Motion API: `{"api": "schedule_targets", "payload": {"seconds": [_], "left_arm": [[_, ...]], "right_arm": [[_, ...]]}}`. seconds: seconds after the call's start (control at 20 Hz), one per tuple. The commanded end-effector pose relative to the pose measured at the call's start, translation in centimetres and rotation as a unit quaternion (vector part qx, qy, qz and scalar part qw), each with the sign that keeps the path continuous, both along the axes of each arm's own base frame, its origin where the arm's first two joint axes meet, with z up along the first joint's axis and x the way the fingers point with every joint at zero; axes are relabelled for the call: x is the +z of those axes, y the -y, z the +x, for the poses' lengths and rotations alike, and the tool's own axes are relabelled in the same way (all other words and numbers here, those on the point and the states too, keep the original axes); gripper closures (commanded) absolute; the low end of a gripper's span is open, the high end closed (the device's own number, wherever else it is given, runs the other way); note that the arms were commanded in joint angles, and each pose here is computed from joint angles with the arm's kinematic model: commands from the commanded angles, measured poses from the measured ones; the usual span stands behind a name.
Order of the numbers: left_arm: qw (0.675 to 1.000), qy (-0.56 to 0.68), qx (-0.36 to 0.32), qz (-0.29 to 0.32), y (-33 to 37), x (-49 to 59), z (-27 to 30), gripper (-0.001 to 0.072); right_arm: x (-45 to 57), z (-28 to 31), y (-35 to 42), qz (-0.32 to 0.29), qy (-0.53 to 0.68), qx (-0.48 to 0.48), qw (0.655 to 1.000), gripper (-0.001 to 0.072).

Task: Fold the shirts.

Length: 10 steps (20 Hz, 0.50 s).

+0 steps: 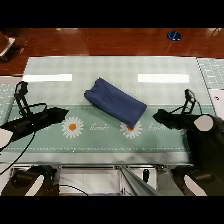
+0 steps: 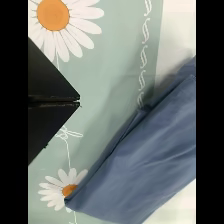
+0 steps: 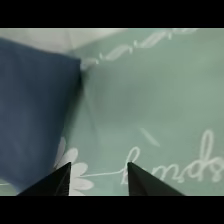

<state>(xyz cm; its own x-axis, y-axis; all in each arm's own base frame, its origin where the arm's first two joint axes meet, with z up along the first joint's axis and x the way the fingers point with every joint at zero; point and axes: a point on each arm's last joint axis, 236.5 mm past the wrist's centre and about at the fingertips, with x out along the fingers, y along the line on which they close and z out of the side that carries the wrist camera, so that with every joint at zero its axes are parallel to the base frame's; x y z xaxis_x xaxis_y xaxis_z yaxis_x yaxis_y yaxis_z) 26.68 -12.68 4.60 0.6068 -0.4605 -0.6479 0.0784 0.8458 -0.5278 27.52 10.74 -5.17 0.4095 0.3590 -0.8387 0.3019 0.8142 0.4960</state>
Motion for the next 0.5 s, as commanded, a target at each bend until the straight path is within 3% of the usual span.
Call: {"api": "schedule_targets", "payload": {"seconds": [0.0,0.2,0.45], "left_arm": [[1.000,0.003,0.003,-0.009,0.2,0.3,0.1,0.0688],[1.000,0.002,0.003,-0.010,0.2,0.3,0.1,0.0688],[1.000,0.002,0.003,-0.010,0.2,0.3,0.1,0.0688]], "right_arm": [[-2.8,0.1,-3.2,0.089,-0.038,-0.024,0.995,0.0288],[-3.4,1.4,-6.2,0.140,-0.070,0.020,0.987,0.0289],[-4.2,3.9,-7.6,0.156,-0.093,0.037,0.983,0.0290]]}}
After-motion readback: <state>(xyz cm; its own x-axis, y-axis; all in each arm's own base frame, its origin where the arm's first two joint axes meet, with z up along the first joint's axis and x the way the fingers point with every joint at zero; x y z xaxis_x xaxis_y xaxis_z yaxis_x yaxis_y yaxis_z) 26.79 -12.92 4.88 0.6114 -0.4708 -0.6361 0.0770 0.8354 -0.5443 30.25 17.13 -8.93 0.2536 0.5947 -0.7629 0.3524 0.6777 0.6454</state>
